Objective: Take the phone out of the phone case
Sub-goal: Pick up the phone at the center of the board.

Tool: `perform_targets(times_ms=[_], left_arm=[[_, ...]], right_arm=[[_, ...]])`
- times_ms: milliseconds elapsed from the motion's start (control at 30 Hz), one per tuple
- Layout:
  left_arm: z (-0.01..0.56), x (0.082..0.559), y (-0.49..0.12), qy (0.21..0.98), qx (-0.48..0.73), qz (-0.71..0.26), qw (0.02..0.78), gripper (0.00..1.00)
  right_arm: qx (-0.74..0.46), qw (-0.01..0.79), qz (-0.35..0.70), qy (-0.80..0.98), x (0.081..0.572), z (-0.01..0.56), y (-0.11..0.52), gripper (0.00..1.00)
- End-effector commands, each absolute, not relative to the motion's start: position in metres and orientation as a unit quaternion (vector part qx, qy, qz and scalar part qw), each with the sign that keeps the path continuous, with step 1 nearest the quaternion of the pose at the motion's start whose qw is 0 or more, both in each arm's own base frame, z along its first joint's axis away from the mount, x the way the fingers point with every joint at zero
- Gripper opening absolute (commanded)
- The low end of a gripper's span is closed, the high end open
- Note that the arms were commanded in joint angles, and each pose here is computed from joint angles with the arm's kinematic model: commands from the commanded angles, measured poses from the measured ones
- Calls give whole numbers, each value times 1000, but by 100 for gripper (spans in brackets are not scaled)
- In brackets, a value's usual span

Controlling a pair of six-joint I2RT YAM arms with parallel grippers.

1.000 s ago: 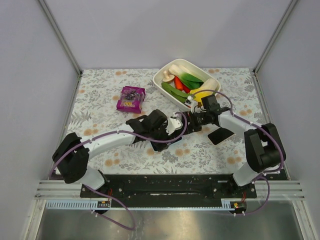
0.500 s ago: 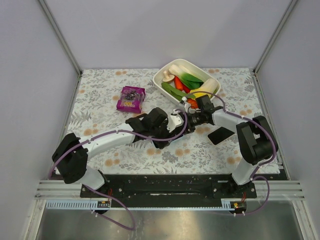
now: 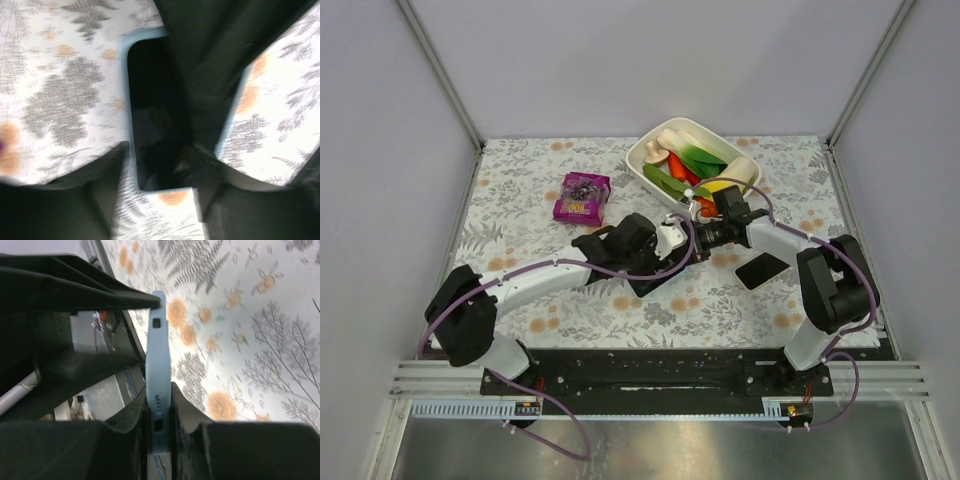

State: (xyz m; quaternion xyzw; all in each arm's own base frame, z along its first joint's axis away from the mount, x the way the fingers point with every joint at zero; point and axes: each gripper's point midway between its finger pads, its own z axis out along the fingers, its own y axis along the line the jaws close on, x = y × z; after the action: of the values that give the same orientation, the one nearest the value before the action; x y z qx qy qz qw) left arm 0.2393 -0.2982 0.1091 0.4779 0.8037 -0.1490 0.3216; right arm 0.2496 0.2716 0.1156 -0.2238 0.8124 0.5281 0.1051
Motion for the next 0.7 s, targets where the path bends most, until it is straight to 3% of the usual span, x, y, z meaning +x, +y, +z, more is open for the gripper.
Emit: perform_targets(times_ms=[0,67,200,667], left_arm=[[146,256,-311,776,471,-159,387,52],[149,253,-308,772,478,-167,385,62],[163,240,-298,760,495,-222,358,67],[198,190,-251,675,562,-362,311,70]], right_arm=[[-259,146,532,793,250,146,270,0],[-265,155,521,796,252,148,266,0],[-294,176,497,797,248,155,256,0],[-413,272,469,732,225,224,238,0]])
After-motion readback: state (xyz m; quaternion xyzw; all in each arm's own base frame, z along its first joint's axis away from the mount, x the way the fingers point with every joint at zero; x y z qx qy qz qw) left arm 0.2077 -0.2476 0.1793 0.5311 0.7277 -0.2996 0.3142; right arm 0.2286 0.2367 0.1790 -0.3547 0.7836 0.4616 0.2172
